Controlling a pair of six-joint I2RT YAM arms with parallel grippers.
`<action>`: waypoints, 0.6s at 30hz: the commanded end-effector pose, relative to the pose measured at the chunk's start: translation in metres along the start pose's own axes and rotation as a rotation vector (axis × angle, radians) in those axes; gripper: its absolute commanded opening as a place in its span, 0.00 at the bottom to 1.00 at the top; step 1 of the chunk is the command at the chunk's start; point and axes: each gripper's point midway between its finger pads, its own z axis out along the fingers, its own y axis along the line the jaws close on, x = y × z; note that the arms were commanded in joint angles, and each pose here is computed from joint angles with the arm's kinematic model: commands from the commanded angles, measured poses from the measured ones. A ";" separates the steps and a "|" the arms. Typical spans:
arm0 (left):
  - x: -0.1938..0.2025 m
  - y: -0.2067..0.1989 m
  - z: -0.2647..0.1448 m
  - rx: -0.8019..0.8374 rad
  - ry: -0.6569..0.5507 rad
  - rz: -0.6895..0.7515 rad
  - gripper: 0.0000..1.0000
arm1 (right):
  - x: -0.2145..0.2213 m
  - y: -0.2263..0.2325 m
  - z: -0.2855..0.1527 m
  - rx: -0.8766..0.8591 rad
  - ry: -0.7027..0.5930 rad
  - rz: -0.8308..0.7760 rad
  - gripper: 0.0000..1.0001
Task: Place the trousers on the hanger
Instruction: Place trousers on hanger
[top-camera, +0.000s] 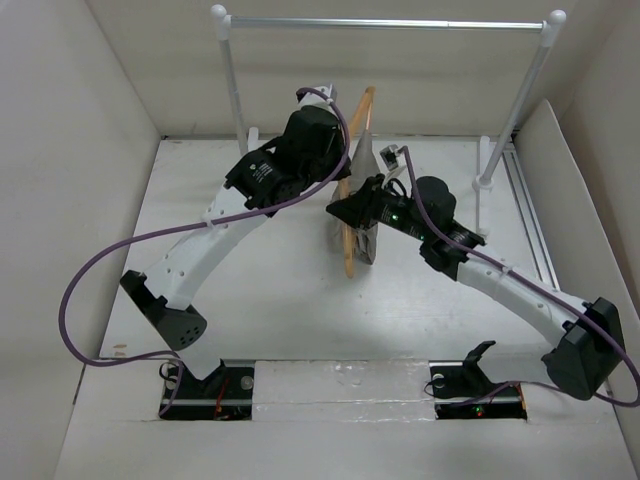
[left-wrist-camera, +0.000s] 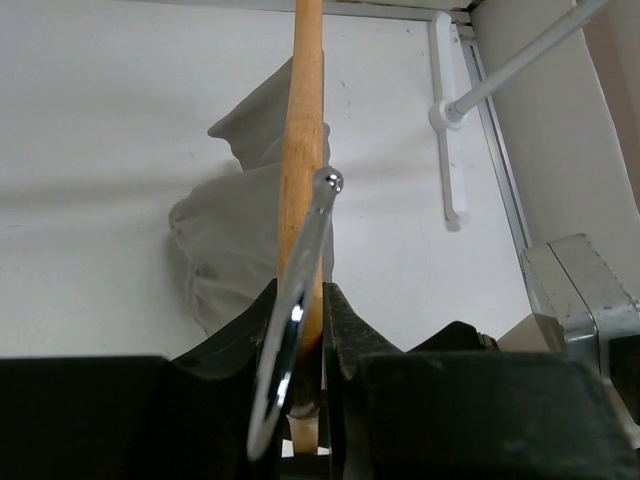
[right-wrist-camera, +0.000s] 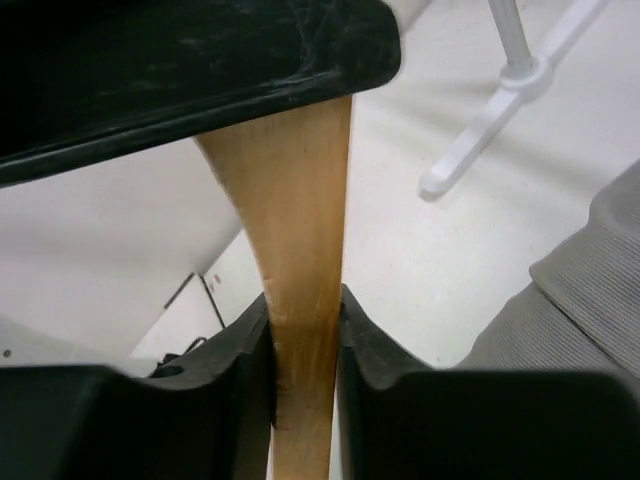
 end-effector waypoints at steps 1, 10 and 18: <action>-0.049 -0.036 -0.020 0.148 -0.143 -0.055 0.00 | -0.031 0.065 -0.007 -0.269 -0.134 -0.096 0.09; -0.077 -0.064 -0.051 0.305 -0.218 -0.038 0.86 | -0.099 0.070 -0.007 -0.246 -0.275 -0.044 0.00; -0.136 -0.078 -0.138 0.446 -0.406 -0.035 0.99 | -0.161 0.031 -0.009 -0.167 -0.374 -0.078 0.00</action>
